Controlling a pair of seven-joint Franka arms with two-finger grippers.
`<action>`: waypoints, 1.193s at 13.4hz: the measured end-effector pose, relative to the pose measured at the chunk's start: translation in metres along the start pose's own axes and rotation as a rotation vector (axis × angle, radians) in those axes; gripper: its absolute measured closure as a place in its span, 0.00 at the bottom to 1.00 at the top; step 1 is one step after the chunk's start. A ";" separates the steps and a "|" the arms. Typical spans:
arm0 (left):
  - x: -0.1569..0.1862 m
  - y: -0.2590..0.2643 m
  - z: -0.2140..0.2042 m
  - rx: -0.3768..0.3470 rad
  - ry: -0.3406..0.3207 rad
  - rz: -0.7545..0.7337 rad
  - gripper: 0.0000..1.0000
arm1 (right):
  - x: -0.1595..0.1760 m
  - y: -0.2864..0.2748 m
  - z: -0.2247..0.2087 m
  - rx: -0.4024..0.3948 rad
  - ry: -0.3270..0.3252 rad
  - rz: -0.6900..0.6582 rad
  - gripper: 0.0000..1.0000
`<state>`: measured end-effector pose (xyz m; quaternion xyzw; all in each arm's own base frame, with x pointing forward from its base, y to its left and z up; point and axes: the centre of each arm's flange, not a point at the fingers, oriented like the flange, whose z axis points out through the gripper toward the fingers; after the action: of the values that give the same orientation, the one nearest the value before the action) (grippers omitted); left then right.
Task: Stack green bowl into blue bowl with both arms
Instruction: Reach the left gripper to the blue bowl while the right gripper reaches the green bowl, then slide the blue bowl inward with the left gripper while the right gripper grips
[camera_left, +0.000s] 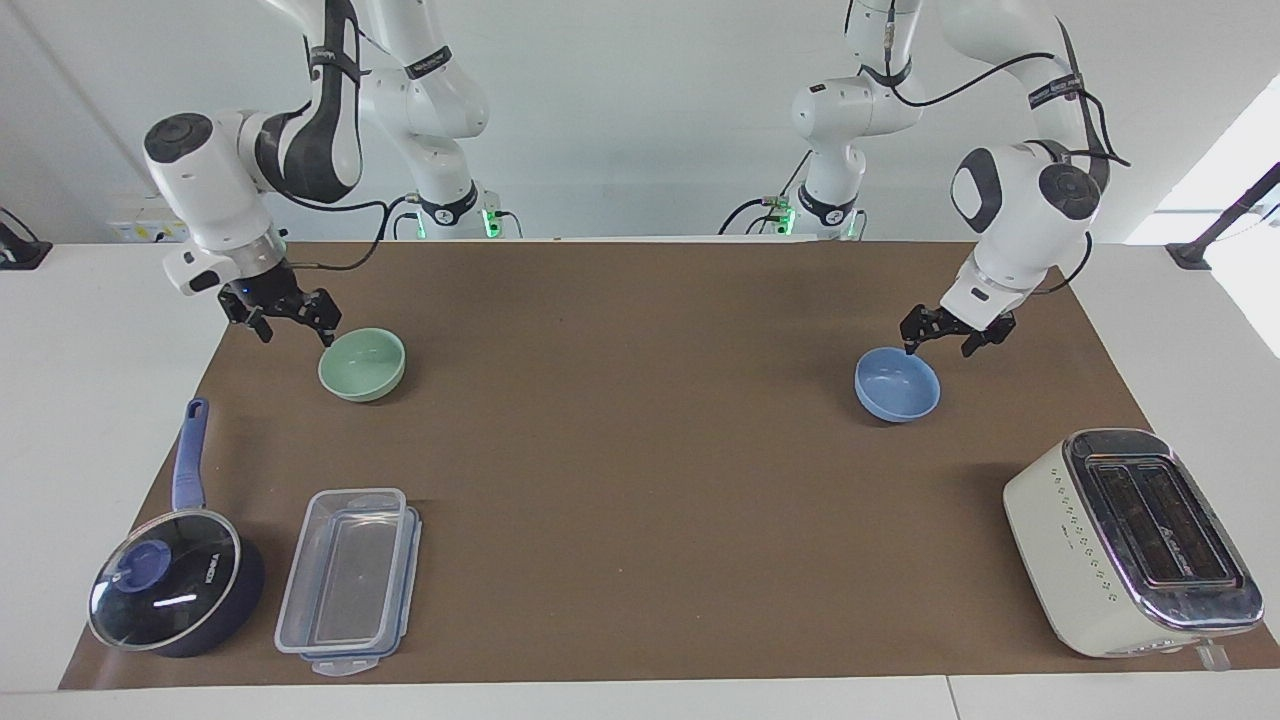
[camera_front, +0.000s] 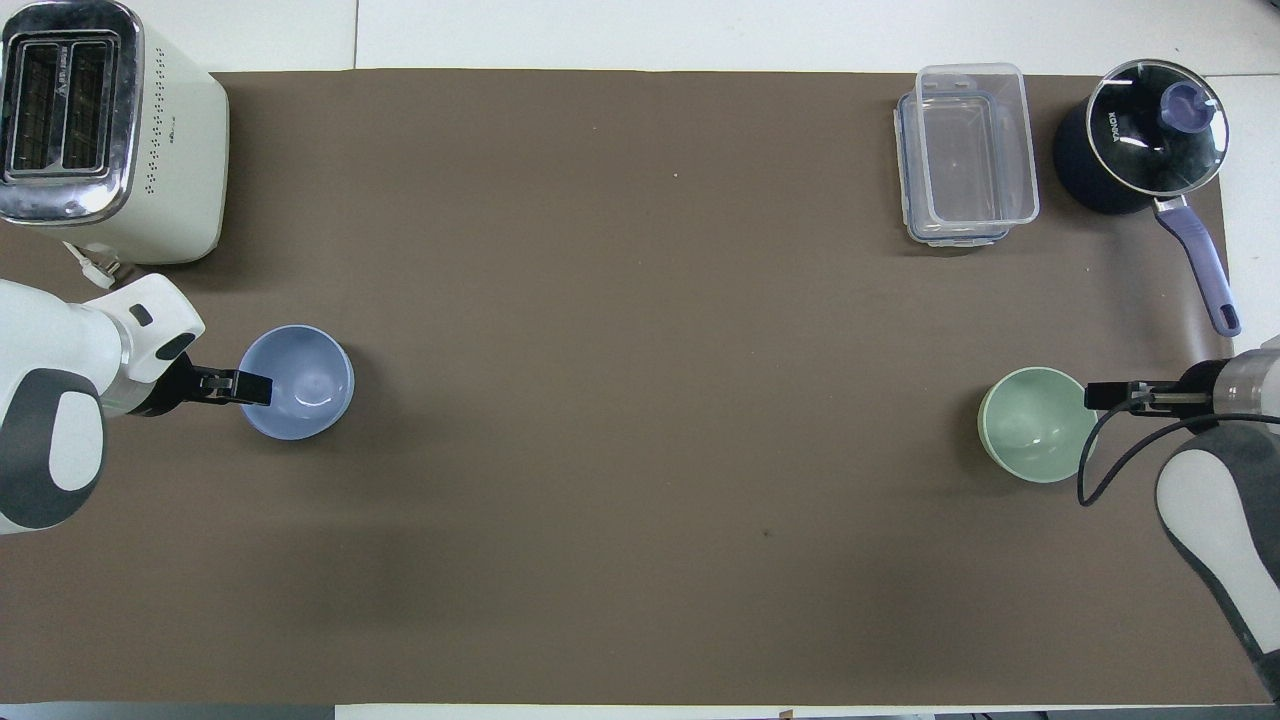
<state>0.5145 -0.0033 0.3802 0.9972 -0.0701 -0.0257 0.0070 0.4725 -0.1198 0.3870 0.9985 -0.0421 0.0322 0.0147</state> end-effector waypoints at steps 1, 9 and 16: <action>0.004 0.000 0.009 -0.002 0.001 0.002 0.04 | -0.003 0.000 0.016 0.001 -0.007 -0.001 0.01; 0.014 -0.003 0.046 -0.007 0.007 0.101 0.25 | -0.020 0.003 0.063 0.011 -0.057 -0.036 0.07; 0.021 -0.006 0.035 -0.008 0.033 0.101 0.95 | -0.025 0.016 0.064 0.010 -0.045 -0.127 0.68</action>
<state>0.5342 -0.0002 0.3443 0.9926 -0.1201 -0.0093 0.0137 0.4502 -0.1360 0.3219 0.9997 0.0210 0.0090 0.0106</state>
